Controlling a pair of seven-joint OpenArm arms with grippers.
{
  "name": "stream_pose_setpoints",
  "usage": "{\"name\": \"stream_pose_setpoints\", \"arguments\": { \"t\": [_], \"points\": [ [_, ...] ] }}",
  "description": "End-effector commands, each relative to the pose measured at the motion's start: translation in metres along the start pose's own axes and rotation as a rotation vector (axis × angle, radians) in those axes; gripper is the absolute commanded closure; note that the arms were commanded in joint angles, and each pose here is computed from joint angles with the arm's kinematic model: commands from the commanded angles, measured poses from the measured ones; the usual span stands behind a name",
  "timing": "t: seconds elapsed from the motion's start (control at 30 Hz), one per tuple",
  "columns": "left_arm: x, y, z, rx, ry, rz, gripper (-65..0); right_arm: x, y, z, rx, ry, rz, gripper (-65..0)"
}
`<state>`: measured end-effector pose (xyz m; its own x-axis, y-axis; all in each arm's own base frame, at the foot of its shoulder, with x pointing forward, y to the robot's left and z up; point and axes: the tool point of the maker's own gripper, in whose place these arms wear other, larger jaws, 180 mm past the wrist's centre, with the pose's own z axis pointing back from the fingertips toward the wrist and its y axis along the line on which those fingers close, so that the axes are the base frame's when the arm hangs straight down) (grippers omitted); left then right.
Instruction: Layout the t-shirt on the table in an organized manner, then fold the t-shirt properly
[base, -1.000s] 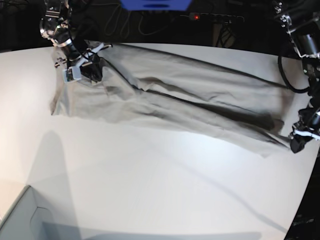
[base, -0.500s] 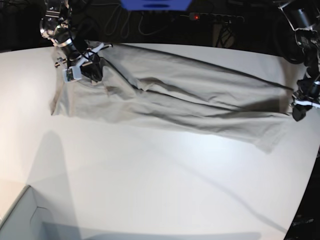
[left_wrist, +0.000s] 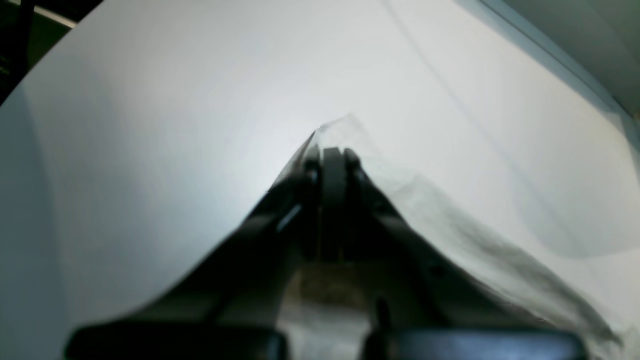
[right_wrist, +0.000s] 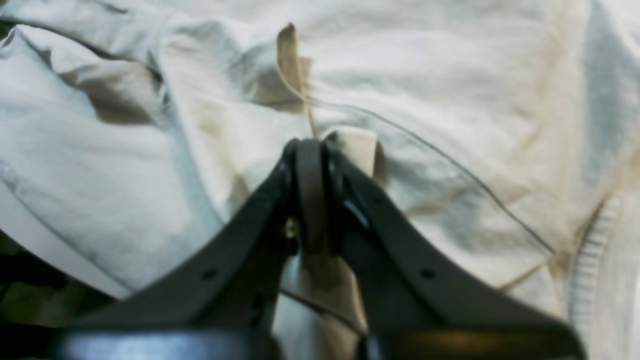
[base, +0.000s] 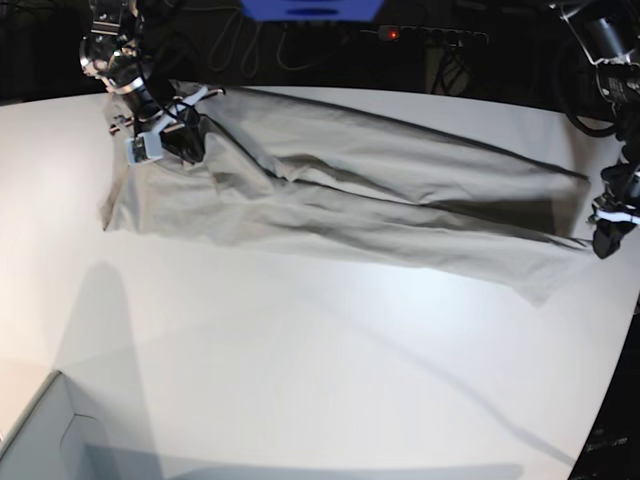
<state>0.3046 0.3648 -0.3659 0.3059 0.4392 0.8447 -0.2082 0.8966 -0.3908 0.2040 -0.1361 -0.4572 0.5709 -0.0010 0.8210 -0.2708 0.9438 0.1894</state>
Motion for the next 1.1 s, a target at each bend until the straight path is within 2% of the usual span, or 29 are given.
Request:
{"name": "stream_pose_setpoints", "arguments": {
  "t": [0.0,0.27,0.47,0.8,0.87,0.97,1.07],
  "points": [
    [0.018,0.001,0.004,-0.010,-0.046,-0.023,-0.2,0.011,0.000,0.001,0.008,-0.043,0.000,0.0],
    [0.014,0.022,0.019,0.046,-0.052,0.001,-0.2,0.011,0.000,0.001,0.008,-0.043,0.000,0.0],
    [0.007,0.025,0.021,0.056,-0.034,0.002,-0.2,0.011,0.005,-0.001,0.019,-0.043,0.000,0.0],
    [-0.050,0.045,0.021,0.109,0.070,0.126,-1.2,0.011,0.014,-0.004,0.048,-0.039,0.010,0.0],
    [-0.054,0.047,0.022,0.115,0.079,0.135,-6.3,0.011,0.013,-0.004,0.048,-0.040,0.012,0.0],
    [-0.053,0.046,0.022,0.114,0.077,0.133,-20.3,0.011,0.012,-0.004,0.045,-0.040,0.012,0.0],
    [-0.050,0.047,0.023,0.115,0.065,0.137,-30.6,0.011,0.005,-0.002,0.041,-0.031,0.031,0.0]
  ]
}}
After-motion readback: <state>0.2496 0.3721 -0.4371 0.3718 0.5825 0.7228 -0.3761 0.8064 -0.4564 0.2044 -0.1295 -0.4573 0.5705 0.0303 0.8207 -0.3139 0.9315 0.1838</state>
